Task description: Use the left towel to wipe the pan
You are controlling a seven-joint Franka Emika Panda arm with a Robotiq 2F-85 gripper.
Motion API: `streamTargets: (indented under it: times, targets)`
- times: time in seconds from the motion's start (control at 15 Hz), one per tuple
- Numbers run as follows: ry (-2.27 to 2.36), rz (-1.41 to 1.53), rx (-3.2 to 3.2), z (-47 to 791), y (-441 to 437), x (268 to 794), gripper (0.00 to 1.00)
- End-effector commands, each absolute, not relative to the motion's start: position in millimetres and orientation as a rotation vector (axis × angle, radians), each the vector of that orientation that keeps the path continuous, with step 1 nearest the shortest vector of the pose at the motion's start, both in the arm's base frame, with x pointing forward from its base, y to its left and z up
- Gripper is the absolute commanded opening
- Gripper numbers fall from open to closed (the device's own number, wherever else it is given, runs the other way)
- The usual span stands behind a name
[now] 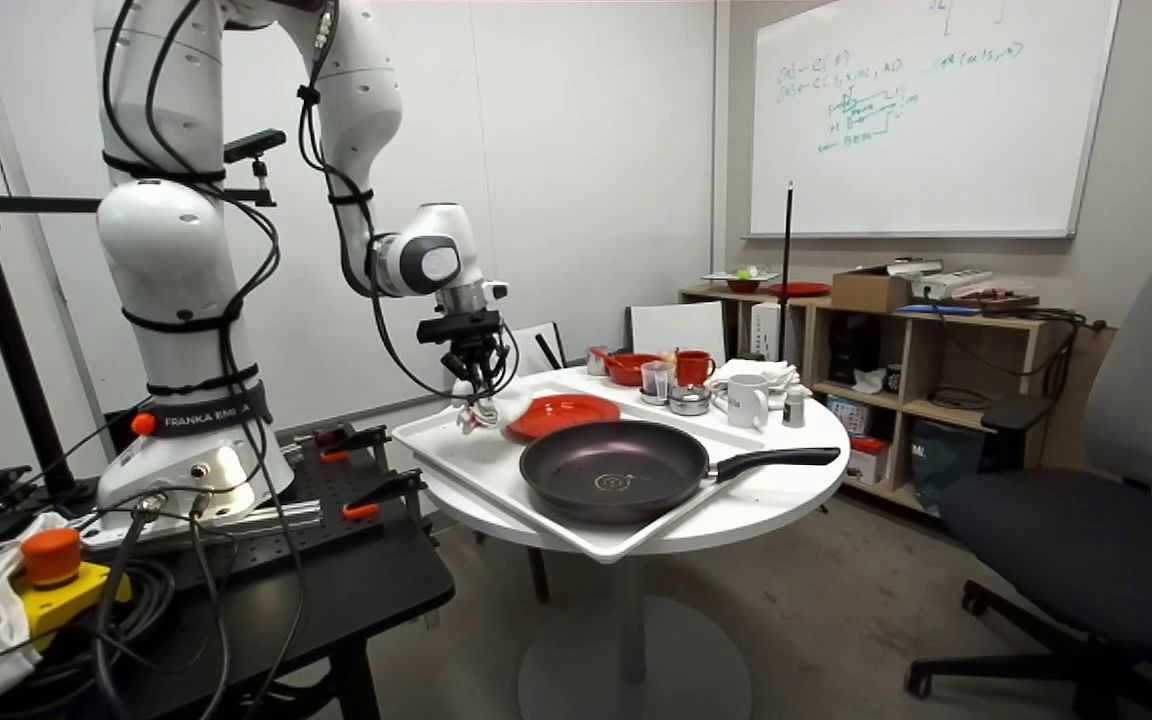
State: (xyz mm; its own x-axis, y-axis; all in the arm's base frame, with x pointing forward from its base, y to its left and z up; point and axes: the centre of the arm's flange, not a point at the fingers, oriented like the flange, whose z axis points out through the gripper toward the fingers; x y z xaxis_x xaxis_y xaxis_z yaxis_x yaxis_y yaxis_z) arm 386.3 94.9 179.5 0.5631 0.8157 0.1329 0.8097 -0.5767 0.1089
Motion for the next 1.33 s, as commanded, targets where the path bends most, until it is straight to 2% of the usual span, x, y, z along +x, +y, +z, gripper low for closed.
streamTargets:
  times: [0.0, 0.47, 1.27]
  targets:
    - [1.602, 0.074, 2.59, 158.7, 115.2, 367.1, 0.03]
    - [1.861, -0.268, 2.216, 141.9, 136.5, 353.7, 0.03]
    - [2.02, -0.477, 1.974, 94.6, 143.3, 406.8, 0.03]
